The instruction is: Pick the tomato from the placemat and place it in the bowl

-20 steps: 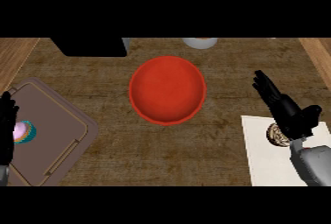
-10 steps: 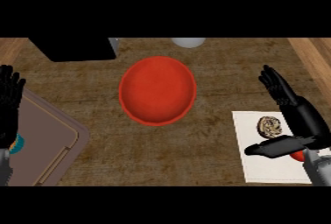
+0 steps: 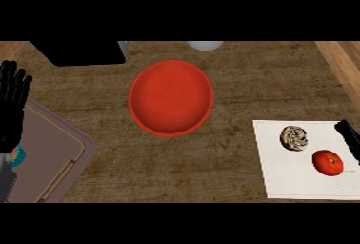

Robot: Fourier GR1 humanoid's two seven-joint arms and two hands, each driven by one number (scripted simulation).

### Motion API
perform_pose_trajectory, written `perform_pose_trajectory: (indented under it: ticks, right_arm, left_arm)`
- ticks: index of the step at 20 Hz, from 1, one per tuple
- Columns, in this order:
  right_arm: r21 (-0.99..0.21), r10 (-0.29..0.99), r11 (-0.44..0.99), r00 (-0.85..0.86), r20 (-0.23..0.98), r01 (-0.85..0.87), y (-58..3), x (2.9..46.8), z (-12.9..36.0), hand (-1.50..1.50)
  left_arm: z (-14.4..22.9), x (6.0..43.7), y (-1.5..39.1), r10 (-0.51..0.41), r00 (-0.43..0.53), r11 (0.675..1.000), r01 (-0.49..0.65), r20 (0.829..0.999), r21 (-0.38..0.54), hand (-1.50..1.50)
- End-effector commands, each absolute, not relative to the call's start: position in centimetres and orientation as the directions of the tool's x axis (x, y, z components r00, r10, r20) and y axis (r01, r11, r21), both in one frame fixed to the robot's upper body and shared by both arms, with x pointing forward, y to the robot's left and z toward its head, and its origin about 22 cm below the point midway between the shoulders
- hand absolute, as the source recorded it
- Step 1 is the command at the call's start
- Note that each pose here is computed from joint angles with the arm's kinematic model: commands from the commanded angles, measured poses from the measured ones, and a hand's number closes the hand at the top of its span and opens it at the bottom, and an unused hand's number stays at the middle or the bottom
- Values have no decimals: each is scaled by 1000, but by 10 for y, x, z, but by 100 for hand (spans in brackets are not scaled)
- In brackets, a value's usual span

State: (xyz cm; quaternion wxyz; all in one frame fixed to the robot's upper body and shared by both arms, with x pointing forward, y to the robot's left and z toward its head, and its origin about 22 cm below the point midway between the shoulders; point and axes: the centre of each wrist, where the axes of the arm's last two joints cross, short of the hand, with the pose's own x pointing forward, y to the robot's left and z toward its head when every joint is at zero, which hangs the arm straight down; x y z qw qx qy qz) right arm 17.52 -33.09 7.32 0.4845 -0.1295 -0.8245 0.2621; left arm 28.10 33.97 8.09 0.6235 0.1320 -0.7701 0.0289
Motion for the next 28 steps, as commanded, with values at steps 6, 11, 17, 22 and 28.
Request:
perform_pose_trajectory:
  ticks: [6, 11, 17, 22, 28]
  right_arm:
    - [-821, 783, 570, -289, 551, -20, -373, 136, 156, -150]
    - [-894, 886, 364, -200, 420, -261, -386, 133, 181, -150]
    - [-896, 936, 232, -162, 311, -379, -389, 138, 207, -150]
    - [-883, 948, 237, -103, 302, -405, -407, 138, 198, -150]
    - [-876, 947, 246, -89, 308, -414, -407, 146, 163, -150]
  left_arm:
    - [79, 285, 340, -161, -207, 966, -235, 965, 110, 0]
    - [77, 287, 338, -172, -190, 963, -239, 967, 124, 0]
    - [85, 294, 337, -170, -212, 968, -218, 962, 123, 0]
    - [80, 296, 334, -135, -215, 979, -181, 967, 96, 0]
    - [79, 299, 332, -138, -204, 980, -171, 969, 104, 0]
